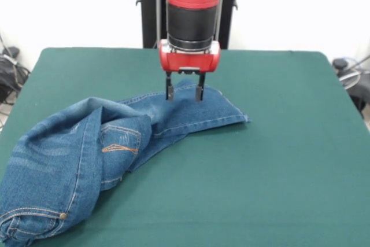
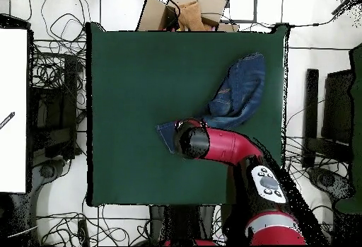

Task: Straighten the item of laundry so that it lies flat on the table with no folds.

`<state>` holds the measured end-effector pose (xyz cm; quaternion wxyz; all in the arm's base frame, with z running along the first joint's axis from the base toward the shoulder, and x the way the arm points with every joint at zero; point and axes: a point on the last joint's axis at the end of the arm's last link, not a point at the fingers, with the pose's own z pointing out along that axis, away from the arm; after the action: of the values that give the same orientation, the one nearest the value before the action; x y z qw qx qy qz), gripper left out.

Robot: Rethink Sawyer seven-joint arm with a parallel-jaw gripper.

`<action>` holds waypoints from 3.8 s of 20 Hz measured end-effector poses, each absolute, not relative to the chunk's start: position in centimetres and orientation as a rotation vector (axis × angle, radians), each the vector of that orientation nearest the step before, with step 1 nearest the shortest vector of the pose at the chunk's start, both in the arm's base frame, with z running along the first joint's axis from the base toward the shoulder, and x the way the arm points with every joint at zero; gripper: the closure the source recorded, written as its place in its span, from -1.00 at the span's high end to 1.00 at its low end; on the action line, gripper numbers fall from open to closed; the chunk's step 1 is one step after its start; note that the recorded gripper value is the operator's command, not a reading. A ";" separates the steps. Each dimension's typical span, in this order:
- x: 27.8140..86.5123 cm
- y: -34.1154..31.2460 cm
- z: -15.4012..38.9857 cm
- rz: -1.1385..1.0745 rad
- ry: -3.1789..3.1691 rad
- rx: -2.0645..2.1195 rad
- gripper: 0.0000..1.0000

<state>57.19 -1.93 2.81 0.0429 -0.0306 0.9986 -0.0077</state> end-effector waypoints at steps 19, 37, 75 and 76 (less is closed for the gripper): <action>57.0 -5.0 1.8 -0.080 3.046 0.116 1.00; 56.8 -4.2 -3.2 -0.109 3.042 0.133 1.00; 58.3 -6.8 -0.7 -0.159 2.961 0.186 1.00; 58.3 -6.7 -0.7 -0.159 2.961 0.185 1.00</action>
<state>58.26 -6.73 -0.74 0.0851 0.0622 0.9930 -0.0535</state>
